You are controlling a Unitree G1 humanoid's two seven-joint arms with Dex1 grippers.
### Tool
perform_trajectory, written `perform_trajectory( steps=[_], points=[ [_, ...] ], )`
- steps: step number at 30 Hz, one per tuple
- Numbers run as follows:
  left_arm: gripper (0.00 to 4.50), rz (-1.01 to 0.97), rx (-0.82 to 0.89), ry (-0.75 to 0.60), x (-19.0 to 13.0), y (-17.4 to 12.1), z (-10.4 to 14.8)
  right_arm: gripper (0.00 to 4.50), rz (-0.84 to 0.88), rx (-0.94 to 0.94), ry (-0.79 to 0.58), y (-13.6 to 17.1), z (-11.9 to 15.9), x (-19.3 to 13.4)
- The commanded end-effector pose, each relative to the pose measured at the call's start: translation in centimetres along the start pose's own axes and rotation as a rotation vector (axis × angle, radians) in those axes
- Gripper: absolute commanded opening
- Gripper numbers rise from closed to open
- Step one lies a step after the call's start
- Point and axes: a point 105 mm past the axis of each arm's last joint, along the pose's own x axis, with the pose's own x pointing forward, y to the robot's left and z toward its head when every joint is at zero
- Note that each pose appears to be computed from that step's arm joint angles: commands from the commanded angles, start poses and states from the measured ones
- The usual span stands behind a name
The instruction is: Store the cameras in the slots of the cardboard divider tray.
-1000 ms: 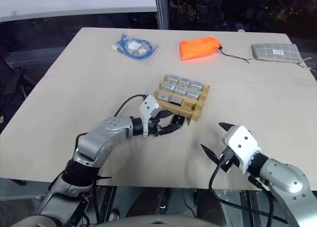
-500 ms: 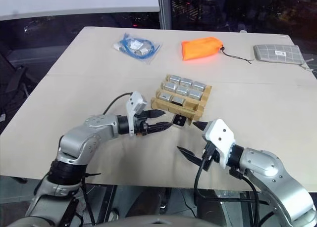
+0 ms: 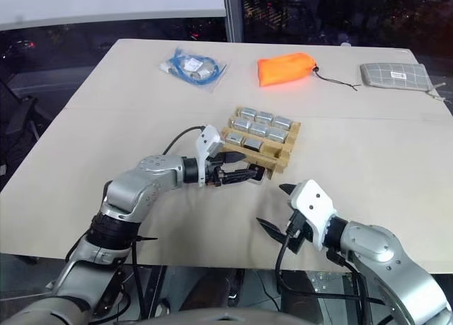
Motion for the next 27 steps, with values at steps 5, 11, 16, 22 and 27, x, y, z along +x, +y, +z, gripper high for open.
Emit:
perform_trajectory(
  steps=[5, 11, 16, 22, 27],
  points=[
    [3.42, -0.030, 0.023, 0.054, 0.2, -0.8, 0.3, 4.50, -0.015, -0.040, -0.050, 0.4, 1.1, 0.0],
    [3.42, 0.048, 0.019, 0.087, 1.7, -1.2, -0.5, 4.50, -0.024, -0.051, -0.040, 0.1, 1.1, -0.2],
    [3.42, 0.156, 0.011, 0.153, 2.4, -0.5, -1.2, 4.50, -0.041, -0.054, -0.027, 0.1, 1.1, -0.6],
    [3.42, 0.193, 0.041, 0.205, 3.0, -0.3, -2.3, 4.50, -0.062, -0.051, -0.021, 0.2, 1.0, -0.9],
    [3.42, 0.209, 0.062, 0.232, 2.6, -0.2, -2.7, 4.50, -0.075, -0.053, -0.017, 0.3, 1.0, -1.1]
  ],
)
